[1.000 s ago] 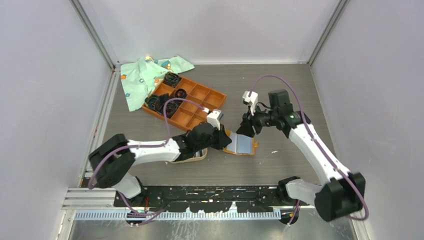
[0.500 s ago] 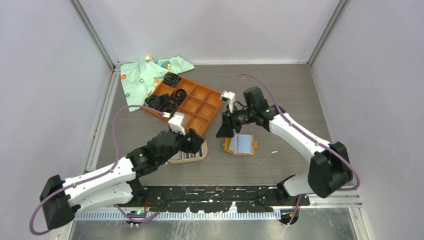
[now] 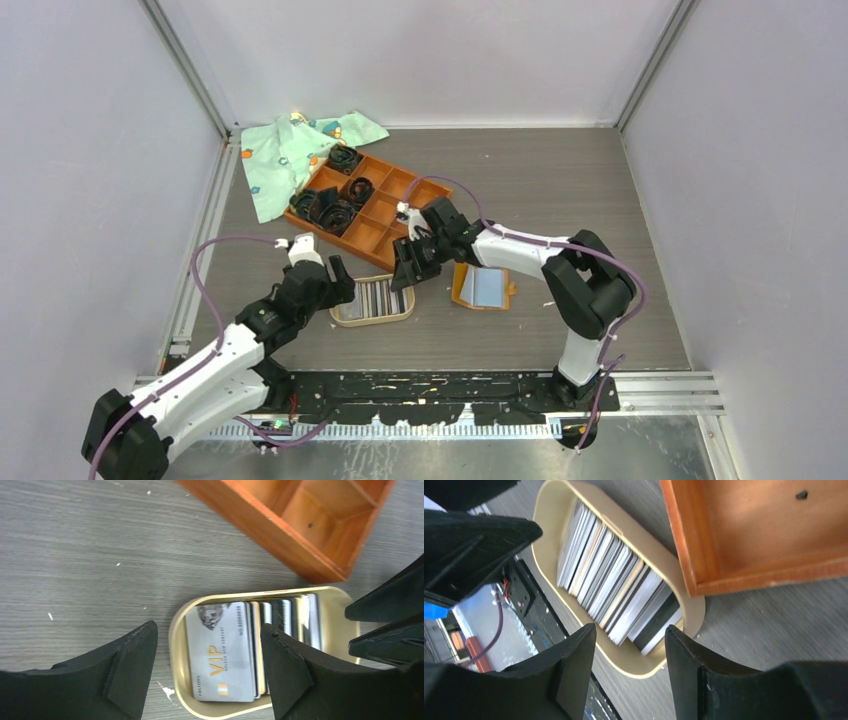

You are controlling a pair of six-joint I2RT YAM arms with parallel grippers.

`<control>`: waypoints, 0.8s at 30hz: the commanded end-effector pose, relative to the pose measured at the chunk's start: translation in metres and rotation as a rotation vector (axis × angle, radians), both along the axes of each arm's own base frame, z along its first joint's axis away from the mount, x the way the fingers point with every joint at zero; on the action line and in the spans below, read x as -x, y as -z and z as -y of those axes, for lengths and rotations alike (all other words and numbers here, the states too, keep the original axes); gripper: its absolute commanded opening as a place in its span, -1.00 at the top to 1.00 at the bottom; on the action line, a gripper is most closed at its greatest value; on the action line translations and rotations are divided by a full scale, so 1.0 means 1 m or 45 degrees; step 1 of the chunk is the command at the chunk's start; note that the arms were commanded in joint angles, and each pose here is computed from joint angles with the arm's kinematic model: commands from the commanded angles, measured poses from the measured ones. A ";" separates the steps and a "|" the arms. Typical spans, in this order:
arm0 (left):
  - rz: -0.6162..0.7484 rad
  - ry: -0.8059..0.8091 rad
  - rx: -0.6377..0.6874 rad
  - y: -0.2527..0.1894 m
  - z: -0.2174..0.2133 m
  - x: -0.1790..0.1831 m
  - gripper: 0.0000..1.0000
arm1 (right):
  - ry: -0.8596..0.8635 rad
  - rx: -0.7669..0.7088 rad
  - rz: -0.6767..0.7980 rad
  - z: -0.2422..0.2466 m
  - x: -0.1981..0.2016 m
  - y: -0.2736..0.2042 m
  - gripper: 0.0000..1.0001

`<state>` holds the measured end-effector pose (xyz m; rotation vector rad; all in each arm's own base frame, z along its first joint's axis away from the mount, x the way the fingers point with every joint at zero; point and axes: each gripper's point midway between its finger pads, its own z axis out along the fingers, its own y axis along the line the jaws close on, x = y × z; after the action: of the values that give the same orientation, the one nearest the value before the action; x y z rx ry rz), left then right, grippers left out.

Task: Put the credit cards into the card holder
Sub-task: Pick up the credit card from the storage box.

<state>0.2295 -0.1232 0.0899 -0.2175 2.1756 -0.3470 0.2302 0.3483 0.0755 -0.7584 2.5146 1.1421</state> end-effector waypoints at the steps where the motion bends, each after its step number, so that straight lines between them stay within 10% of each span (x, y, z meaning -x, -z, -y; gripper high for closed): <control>1: -0.055 -0.052 -0.011 0.007 -0.008 -0.003 -0.51 | 0.150 -0.047 0.051 -0.026 -0.029 -0.014 -0.18; 12: -0.126 -0.049 0.062 0.021 -0.007 0.008 -0.13 | 0.380 0.192 0.037 -0.019 -0.041 0.017 -0.19; 24: -0.171 0.020 0.137 0.028 0.007 0.017 0.16 | 0.223 -0.020 -0.151 -0.049 -0.009 0.007 -0.04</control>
<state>0.2126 -0.1175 0.0587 -0.2977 2.2917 -0.3916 0.2413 0.3841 0.0533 -0.4746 2.6513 1.0380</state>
